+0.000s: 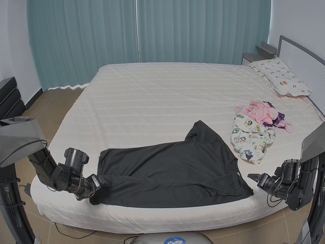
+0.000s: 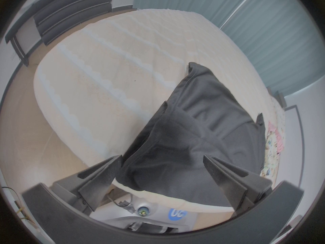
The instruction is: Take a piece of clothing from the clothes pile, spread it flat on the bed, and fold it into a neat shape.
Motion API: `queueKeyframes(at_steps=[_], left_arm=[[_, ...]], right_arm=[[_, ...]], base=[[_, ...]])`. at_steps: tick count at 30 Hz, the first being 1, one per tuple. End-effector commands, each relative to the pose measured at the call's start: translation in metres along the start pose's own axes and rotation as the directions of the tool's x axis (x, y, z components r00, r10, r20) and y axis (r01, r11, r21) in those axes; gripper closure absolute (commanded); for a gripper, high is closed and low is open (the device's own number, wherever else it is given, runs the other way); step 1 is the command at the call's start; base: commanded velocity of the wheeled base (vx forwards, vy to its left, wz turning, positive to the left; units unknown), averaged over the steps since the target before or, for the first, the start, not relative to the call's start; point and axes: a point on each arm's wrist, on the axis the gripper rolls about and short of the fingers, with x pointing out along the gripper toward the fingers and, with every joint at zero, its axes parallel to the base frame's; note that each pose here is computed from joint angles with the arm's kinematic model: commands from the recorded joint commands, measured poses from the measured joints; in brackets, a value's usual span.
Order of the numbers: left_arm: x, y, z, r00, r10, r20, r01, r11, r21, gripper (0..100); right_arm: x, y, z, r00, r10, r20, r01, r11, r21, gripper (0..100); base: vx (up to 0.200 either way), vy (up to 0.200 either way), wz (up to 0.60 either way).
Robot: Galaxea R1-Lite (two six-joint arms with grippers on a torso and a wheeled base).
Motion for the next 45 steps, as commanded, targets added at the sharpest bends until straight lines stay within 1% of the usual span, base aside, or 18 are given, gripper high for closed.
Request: queueKeyframes(at_steps=[1, 2, 5, 8, 11, 13, 15, 20, 29, 30, 37, 41, 45], left_arm=[[0.001, -0.009, 0.010, 0.999, -0.047, 0.021, 0.048, 0.998, -0.041, 0], [0.002, -0.012, 0.015, 0.998, -0.060, 0.033, 0.062, 0.996, -0.064, 0], [0.004, -0.011, 0.017, 0.998, -0.058, 0.035, 0.060, 0.996, -0.072, 0], [0.008, -0.007, 0.019, 0.997, -0.075, 0.023, 0.077, 0.994, -0.082, 0], [0.008, -0.003, 0.022, 0.996, -0.090, 0.017, 0.091, 0.991, -0.094, 0], [0.008, -0.003, 0.023, 0.996, -0.094, 0.014, 0.094, 0.991, -0.097, 0], [0.007, -0.001, 0.024, 0.995, -0.099, 0.012, 0.100, 0.989, -0.105, 0], [0.007, -0.001, 0.023, 0.995, -0.098, 0.009, 0.098, 0.990, -0.105, 0], [0.007, -0.001, 0.023, 0.995, -0.098, 0.009, 0.098, 0.990, -0.105, 0], [0.007, -0.001, 0.023, 0.995, -0.098, 0.009, 0.098, 0.990, -0.105, 0], [0.008, -0.002, 0.024, 0.996, -0.087, 0.023, 0.089, 0.990, -0.105, 0], [0.008, -0.003, 0.024, 0.996, -0.084, 0.028, 0.086, 0.991, -0.103, 0], [0.009, -0.002, 0.024, 0.996, -0.083, 0.027, 0.085, 0.991, -0.103, 0]], right_arm=[[0.011, 0.012, 0.003, 0.997, 0.075, 0.018, -0.075, 0.997, 0.014, 0], [0.019, 0.013, 0.003, 0.996, 0.090, 0.015, -0.091, 0.996, 0.019, 0], [0.026, 0.014, 0.000, 0.994, 0.110, -0.006, -0.110, 0.994, 0.013, 0], [0.037, 0.015, -0.004, 0.985, 0.167, -0.054, -0.167, 0.986, 0.004, 0], [0.050, 0.018, -0.001, 0.974, 0.218, -0.056, -0.219, 0.976, -0.017, 0], [0.055, 0.017, -0.002, 0.974, 0.218, -0.058, -0.220, 0.975, -0.023, 0], [0.073, 0.015, -0.002, 0.974, 0.219, -0.057, -0.222, 0.974, -0.054, 0], [0.086, 0.015, 0.000, 0.974, 0.219, -0.059, -0.224, 0.971, -0.085, 0], [0.095, 0.013, -0.006, 0.974, 0.208, -0.088, -0.217, 0.971, -0.103, 0], [0.095, 0.013, -0.007, 0.974, 0.207, -0.089, -0.216, 0.970, -0.107, 100], [0.094, 0.011, -0.005, 0.976, 0.204, -0.081, -0.212, 0.971, -0.108, 100], [0.093, 0.009, 0.000, 0.978, 0.202, -0.054, -0.207, 0.973, -0.106, 100], [0.091, 0.007, 0.006, 0.976, 0.218, -0.012, -0.218, 0.970, -0.112, 100]], base=[[0.000, 0.000, 0.00], [0.000, 0.000, 0.00], [0.000, 0.000, 0.00], [0.000, 0.000, 0.00], [0.000, 0.000, 0.00], [0.000, 0.000, 0.00], [0.000, 0.000, 0.00], [0.000, 0.000, 0.00], [0.000, 0.000, 0.00], [0.000, 0.000, 0.00], [0.000, 0.000, 0.00], [0.000, 0.000, 0.00], [0.000, 0.000, 0.00]])
